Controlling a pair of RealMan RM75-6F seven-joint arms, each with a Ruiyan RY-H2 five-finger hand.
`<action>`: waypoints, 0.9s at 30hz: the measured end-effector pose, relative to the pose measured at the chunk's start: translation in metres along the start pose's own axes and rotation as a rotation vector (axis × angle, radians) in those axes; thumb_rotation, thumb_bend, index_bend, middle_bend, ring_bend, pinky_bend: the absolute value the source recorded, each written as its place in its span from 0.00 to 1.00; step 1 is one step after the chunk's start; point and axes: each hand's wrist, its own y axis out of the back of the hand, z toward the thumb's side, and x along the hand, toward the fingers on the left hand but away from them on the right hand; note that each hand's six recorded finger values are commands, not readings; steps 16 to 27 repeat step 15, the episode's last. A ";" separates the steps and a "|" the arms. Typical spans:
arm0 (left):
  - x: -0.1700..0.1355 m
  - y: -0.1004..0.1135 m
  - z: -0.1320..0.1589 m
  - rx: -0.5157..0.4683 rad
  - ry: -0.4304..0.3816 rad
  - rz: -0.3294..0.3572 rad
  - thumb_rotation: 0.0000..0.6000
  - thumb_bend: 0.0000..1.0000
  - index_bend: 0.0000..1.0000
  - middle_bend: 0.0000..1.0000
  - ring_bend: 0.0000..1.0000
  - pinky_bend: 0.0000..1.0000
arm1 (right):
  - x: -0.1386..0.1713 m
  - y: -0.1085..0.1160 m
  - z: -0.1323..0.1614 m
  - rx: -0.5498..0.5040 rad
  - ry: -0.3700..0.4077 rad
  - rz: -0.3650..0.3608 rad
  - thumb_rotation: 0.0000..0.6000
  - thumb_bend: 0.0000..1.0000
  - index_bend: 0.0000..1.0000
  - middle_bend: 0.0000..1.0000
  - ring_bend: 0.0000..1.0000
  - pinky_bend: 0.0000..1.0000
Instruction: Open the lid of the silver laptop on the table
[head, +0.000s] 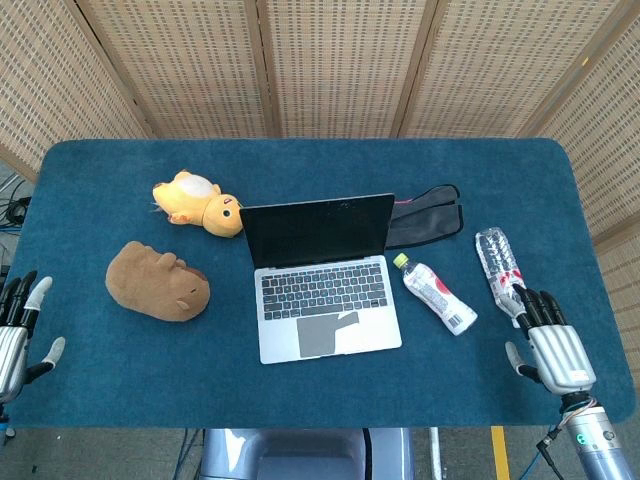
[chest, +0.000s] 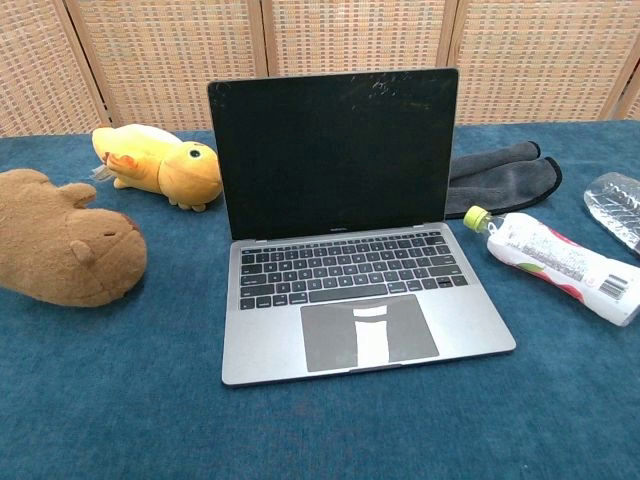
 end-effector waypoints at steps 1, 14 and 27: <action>-0.004 -0.002 -0.002 0.001 0.004 -0.002 1.00 0.34 0.00 0.00 0.00 0.00 | 0.003 0.000 -0.003 0.001 -0.012 -0.003 1.00 0.50 0.12 0.04 0.00 0.00; -0.028 -0.018 -0.011 -0.031 0.037 -0.021 1.00 0.35 0.00 0.00 0.00 0.00 | 0.020 0.011 -0.025 -0.007 -0.096 -0.094 1.00 0.50 0.12 0.04 0.00 0.00; -0.028 -0.018 -0.011 -0.035 0.038 -0.021 1.00 0.35 0.00 0.00 0.00 0.00 | 0.021 0.012 -0.026 -0.009 -0.098 -0.106 1.00 0.50 0.12 0.04 0.00 0.00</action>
